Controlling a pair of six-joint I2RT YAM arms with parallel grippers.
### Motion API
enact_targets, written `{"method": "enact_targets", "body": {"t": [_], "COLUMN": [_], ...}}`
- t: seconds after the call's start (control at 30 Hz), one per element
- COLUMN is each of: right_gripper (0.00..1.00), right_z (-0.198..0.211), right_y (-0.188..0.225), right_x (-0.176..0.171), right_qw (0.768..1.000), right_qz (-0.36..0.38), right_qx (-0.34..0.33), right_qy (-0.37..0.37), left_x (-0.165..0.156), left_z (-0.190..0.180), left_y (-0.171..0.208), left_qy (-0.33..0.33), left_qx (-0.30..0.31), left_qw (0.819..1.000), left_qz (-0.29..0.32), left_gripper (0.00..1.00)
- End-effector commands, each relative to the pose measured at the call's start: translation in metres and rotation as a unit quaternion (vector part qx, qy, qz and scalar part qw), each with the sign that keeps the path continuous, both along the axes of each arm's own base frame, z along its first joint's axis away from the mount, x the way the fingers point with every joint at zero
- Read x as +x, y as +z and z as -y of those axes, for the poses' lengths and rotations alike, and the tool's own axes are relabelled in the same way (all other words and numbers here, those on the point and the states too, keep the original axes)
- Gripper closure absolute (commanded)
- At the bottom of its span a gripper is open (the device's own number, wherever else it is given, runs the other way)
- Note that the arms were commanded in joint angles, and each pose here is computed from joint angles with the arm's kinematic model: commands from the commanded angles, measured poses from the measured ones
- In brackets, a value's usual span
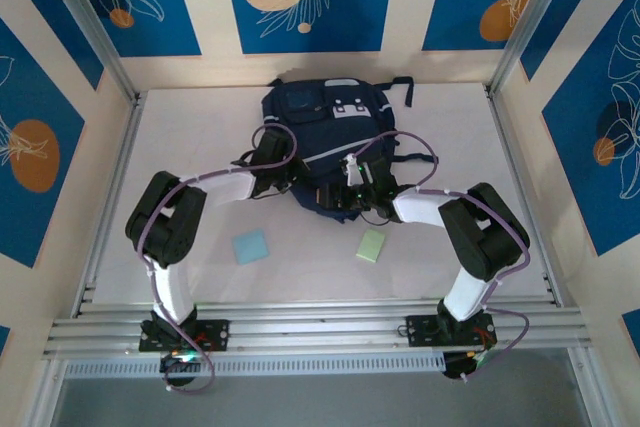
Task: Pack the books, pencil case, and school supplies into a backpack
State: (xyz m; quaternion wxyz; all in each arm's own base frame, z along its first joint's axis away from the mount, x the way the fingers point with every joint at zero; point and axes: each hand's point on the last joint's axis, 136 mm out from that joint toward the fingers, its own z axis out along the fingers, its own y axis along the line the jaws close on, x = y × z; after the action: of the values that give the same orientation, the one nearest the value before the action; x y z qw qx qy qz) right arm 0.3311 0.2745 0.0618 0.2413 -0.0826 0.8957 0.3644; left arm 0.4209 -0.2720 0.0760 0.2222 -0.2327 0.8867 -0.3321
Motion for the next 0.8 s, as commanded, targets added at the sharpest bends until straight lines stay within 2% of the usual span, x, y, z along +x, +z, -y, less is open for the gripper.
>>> {"method": "enact_targets", "body": {"t": [0.0,0.17,0.33,0.43,0.77], "right_gripper": [0.36,0.36,0.35,0.35,0.26], "right_z": [0.008,0.01,0.01,0.009,0.022], "right_y": [-0.034,-0.023,0.017,0.037,0.06], "right_x": [-0.028,-0.028,-0.025,-0.023,-0.008], "right_qw": [0.997,0.997,0.997,0.996,0.997], "right_qz": [-0.072,-0.055,-0.039,-0.025,0.011], "right_qx": [-0.035,-0.035,-0.003,-0.009,-0.024], "right_qy": [0.013,0.027,0.063,0.083,0.067], "left_x": [0.02,0.018,0.02,0.02,0.017], "left_z": [0.011,0.013,0.023,0.027,0.03], "left_y": [0.027,0.065,0.109,0.126,0.148], "left_qy": [-0.013,-0.026,-0.047,-0.048,-0.049], "left_qx": [-0.019,-0.05,-0.088,-0.114,-0.145], "left_qw": [0.999,0.996,0.991,0.988,0.983], "left_qz": [0.046,0.068,0.086,0.093,0.102], "left_gripper": [1.0,1.0,1.0,1.0,1.0]}}
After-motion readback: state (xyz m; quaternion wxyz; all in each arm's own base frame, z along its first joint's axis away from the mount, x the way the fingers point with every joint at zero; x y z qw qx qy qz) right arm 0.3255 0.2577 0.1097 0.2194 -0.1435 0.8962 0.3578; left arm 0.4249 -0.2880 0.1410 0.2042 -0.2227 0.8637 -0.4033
